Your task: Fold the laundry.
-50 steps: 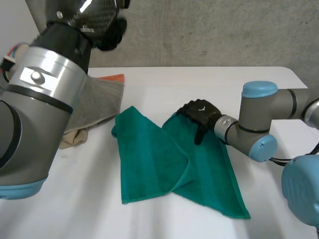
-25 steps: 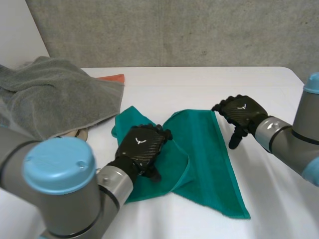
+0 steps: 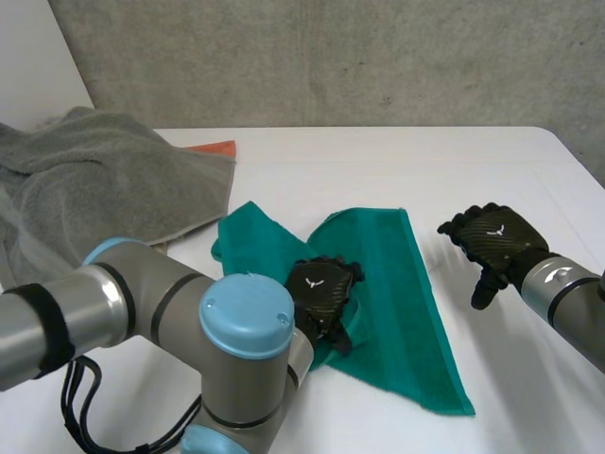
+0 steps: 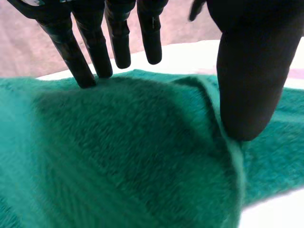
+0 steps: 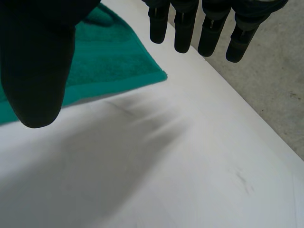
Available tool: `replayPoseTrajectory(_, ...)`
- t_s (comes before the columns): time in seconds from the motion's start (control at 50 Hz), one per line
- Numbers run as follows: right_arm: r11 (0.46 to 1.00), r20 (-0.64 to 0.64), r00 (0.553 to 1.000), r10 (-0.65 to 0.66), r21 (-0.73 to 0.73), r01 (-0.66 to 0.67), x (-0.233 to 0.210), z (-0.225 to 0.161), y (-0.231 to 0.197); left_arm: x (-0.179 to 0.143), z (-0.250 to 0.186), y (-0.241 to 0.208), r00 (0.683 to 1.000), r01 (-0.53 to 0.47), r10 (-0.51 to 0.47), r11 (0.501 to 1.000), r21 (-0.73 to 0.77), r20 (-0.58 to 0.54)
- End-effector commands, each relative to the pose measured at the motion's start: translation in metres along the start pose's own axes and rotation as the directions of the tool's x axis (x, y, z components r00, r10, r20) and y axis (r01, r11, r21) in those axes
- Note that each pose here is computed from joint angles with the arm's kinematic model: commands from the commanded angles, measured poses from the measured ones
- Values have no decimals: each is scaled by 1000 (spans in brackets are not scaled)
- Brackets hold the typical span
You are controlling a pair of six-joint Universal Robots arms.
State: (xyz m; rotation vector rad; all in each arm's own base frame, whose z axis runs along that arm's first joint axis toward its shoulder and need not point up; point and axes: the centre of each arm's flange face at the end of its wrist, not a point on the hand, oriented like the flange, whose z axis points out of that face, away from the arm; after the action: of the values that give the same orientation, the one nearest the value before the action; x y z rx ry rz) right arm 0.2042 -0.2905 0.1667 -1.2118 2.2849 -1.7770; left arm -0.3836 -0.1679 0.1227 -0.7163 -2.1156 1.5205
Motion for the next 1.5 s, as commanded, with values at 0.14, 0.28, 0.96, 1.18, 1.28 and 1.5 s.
replayPoseTrajectory(0.14,998,-13,998,-58,20,58,1,2,-2,-15,10,15,987,-16,17,1000,-11,161)
replayPoseTrajectory(0.28,996,-32,997,-70,45,71,6,8,-10,-18,-2,-13,983,-7,-2,999,47,186)
replayPoseTrajectory(0.96,908,289,924,-249,401,119,-137,145,-47,-73,-104,-84,905,-287,247,955,69,346)
replayPoseTrajectory(1.18,943,404,887,-221,319,90,-145,119,-39,-83,-98,-96,898,-278,224,956,95,380)
replayPoseTrajectory(1.28,950,412,886,-213,300,89,-146,116,-36,-83,-97,-103,897,-280,216,953,117,384)
replayPoseTrajectory(1.5,918,320,917,-237,382,103,-130,117,-62,-82,-94,-111,899,-280,206,949,146,387)
